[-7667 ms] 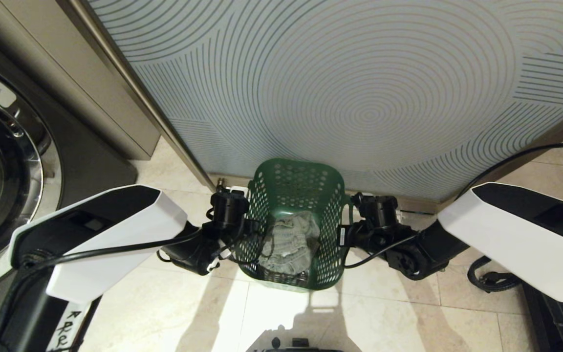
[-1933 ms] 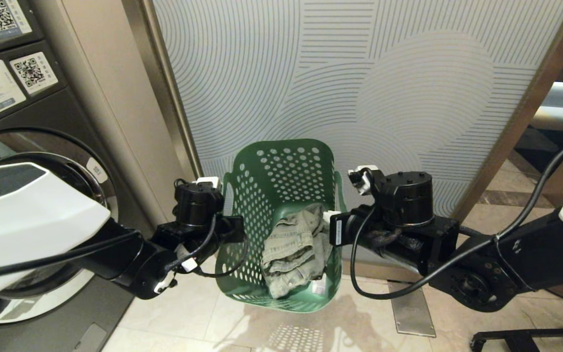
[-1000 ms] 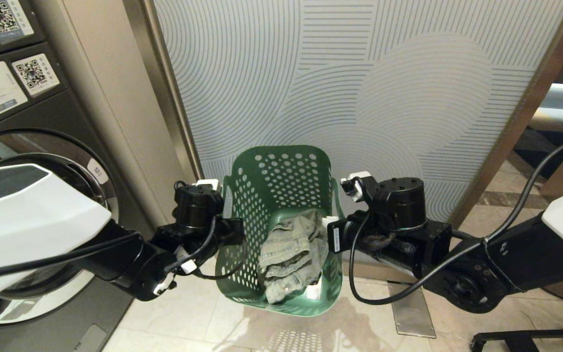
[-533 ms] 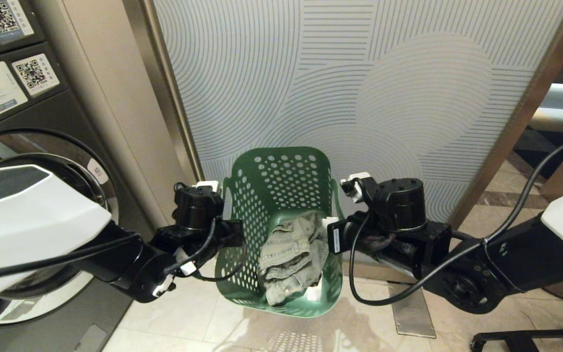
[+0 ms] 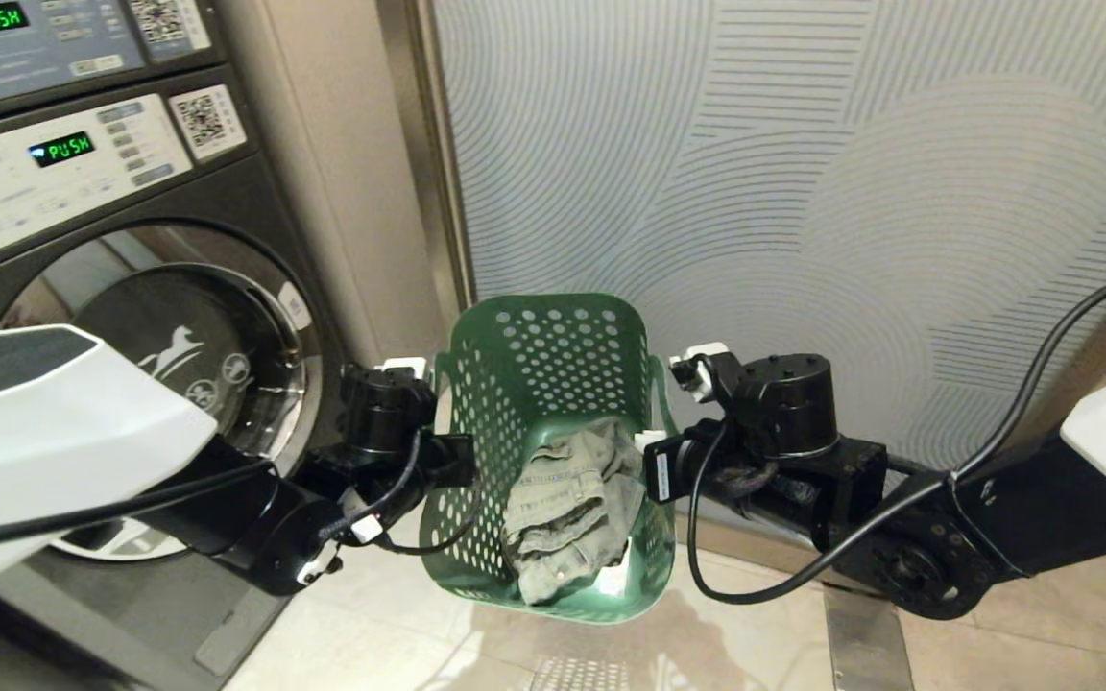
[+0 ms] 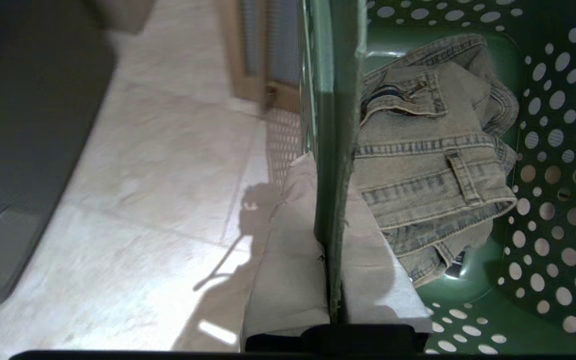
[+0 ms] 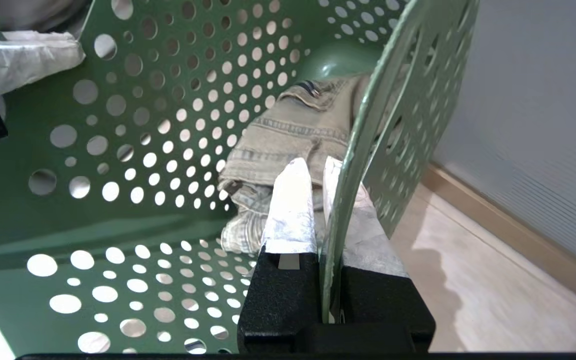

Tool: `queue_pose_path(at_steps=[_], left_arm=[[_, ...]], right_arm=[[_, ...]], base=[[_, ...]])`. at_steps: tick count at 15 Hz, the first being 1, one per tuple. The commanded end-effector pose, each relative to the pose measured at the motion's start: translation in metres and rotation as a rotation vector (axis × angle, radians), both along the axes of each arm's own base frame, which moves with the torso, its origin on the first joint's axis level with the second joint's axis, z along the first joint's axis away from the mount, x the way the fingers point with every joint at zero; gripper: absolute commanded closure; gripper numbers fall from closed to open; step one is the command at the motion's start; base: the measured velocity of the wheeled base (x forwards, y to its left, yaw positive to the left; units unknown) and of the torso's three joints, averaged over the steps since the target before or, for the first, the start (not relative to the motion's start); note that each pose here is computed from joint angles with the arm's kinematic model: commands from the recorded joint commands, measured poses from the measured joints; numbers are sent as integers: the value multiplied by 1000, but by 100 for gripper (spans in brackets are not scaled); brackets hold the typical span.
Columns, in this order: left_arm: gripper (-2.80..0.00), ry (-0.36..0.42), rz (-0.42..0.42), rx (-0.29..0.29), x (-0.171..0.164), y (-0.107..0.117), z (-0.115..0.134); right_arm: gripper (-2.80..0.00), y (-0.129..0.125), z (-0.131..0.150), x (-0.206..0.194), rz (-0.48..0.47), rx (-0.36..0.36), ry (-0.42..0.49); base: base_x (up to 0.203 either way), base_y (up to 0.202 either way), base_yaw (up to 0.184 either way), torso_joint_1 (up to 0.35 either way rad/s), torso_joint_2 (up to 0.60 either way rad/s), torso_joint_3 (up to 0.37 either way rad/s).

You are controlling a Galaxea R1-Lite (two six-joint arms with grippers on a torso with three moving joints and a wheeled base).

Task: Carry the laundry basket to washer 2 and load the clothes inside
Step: Pick up the clothes basket and put it beside the washing machine

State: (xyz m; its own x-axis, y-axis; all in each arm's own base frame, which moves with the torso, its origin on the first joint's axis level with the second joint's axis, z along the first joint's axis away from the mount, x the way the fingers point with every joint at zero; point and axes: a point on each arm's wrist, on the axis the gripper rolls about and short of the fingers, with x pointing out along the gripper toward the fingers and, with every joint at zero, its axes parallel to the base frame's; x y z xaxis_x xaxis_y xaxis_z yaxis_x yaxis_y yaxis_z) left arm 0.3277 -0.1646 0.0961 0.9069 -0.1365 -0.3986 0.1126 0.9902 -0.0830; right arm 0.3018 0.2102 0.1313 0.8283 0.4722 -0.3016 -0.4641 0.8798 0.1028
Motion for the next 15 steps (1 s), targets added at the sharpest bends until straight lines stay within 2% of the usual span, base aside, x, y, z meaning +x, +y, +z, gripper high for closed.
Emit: queue_pose_path(at_steps=[1, 5, 8, 15], left_arm=[[0, -1, 1, -2, -1, 0, 0], [0, 7, 1, 2, -2, 1, -2], [0, -25, 0, -10, -2, 1, -1], [0, -16, -3, -5, -6, 2, -5]], right_arm=[[0, 1, 0, 0, 0, 2, -2], [0, 0, -1, 0, 0, 0, 1], [0, 0, -2, 0, 1, -2, 1], [0, -1, -3, -2, 1, -6, 8]], base=[[0, -8, 180, 1, -1, 1], [1, -9, 175, 0, 0, 2], [2, -10, 173, 3, 1, 0], [1, -8, 178, 2, 3, 2]])
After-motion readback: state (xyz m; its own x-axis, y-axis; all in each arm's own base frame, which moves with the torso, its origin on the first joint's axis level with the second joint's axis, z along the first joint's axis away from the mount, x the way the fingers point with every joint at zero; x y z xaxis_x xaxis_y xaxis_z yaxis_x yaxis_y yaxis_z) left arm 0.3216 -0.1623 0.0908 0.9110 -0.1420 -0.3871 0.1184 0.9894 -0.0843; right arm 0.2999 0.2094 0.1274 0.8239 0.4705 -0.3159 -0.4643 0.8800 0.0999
